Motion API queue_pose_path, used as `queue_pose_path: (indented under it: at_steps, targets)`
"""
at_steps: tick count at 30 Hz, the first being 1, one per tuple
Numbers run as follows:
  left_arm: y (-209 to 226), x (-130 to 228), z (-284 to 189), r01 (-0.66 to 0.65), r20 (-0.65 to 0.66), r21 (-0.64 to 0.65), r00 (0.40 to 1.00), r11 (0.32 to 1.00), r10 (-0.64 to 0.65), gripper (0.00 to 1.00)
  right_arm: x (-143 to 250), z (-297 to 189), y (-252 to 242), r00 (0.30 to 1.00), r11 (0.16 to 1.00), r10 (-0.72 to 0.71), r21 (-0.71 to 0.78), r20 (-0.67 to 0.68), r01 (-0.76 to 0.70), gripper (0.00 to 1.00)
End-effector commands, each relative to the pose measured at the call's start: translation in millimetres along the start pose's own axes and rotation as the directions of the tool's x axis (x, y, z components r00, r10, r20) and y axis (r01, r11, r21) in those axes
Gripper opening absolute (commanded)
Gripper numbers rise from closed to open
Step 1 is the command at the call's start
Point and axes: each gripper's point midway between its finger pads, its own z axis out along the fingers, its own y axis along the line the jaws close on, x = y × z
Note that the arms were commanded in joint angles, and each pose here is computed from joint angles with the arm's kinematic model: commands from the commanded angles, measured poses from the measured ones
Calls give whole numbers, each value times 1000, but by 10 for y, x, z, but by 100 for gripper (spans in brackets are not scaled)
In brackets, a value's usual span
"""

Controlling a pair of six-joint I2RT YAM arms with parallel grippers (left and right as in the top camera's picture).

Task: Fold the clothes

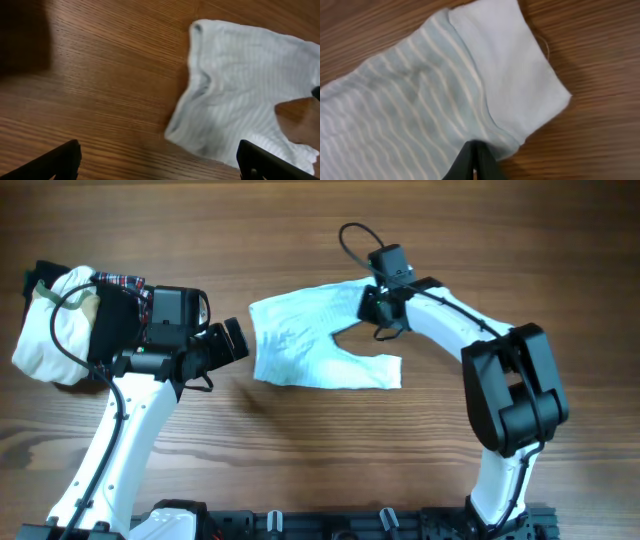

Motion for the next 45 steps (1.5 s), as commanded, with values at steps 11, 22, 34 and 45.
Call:
queue_pose_path:
  at_steps: [11, 22, 34, 45]
  targets:
    - [-322, 1, -73, -225, 21, 148, 974, 963, 224, 100, 123, -364, -502, 998, 985, -43, 163, -51, 51, 63]
    - [-716, 326, 143, -540, 4, 189, 836, 820, 549, 94, 400, -1634, -622, 991, 985, -110, 128, -77, 119, 78]
    - [-883, 731, 1191, -640, -123, 235, 727, 732, 675, 65, 1571, -1084, -880, 909, 995, -83, 17, -409, 98, 77]
    - [-874, 821, 1301, -638, -150, 238, 721, 732, 677, 4, 1658, -1026, -950, 904, 995, -80, 28, -420, 101, 77]
